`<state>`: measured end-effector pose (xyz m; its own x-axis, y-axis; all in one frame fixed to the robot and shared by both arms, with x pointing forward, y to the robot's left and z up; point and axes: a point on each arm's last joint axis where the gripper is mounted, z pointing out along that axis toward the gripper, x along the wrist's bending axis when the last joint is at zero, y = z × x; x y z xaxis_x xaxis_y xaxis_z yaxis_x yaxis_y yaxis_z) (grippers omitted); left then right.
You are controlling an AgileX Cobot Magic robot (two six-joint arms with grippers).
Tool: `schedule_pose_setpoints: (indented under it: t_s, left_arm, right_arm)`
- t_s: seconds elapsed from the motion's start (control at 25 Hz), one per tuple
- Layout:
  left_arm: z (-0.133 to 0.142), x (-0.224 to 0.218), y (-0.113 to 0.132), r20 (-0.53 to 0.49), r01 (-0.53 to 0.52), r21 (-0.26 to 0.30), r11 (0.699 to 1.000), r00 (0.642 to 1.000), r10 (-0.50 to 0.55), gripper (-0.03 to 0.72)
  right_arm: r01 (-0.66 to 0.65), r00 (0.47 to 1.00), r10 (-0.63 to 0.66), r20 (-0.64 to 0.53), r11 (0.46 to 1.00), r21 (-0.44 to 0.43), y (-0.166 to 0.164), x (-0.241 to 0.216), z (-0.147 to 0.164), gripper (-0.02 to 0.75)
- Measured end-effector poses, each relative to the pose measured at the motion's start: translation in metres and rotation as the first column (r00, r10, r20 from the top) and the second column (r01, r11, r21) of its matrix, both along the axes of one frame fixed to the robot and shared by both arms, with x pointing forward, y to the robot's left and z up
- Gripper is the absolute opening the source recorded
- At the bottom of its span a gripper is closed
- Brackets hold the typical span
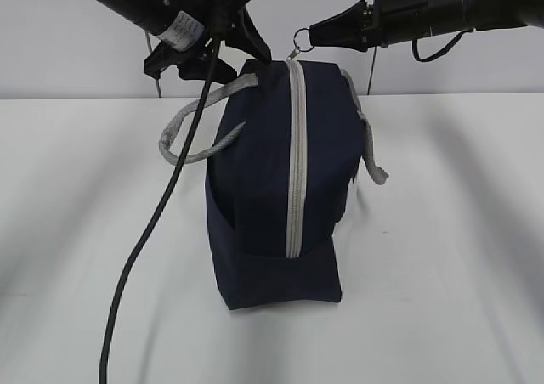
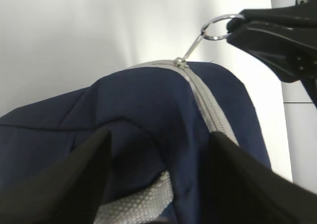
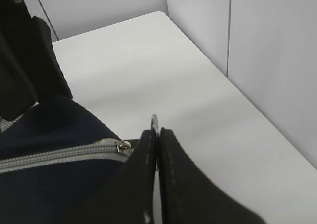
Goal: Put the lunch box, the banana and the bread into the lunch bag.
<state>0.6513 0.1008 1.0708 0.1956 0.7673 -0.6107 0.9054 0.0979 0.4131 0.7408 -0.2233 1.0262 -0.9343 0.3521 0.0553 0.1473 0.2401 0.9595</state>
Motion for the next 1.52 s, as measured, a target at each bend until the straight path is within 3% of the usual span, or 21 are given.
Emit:
schedule_pose_setpoints:
  t_s: [0.28, 0.6, 1.12, 1.28, 1.52]
  left_arm:
    - [-0.004, 0.002, 0.001, 0.000, 0.001, 0.020, 1.000, 1.000, -0.001, 0.293]
    - [-0.005, 0.004, 0.000, 0.014, -0.011, 0.020, 1.000, 1.000, 0.011, 0.027]
    - [-0.003, 0.004, -0.002, 0.050, 0.010, 0.010, 1.000, 0.999, -0.010, 0.015]
    - [-0.004, 0.005, -0.002, 0.068, 0.026, 0.021, 0.999, 0.997, -0.028, 0.015]
    - [-0.003, 0.005, -0.002, 0.090, 0.049, 0.036, 0.998, 0.995, -0.052, 0.013]
  right_arm:
    - [0.000, 1.000, 0.000, 0.000, 1.000, 0.000, 0.000, 0.000, 0.000, 0.000]
    - [0.000, 1.000, 0.000, 0.000, 1.000, -0.002, 0.000, 0.000, 0.000, 0.000]
    - [-0.047, 0.993, 0.056, 0.106, 0.995, -0.089, -0.001, 0.002, -0.014, 0.000]
    - [-0.049, 0.996, 0.054, 0.066, 0.997, -0.065, 0.000, 0.007, -0.035, 0.000]
    - [-0.022, 0.997, 0.018, 0.072, 0.999, 0.049, 0.001, 0.012, -0.036, 0.000]
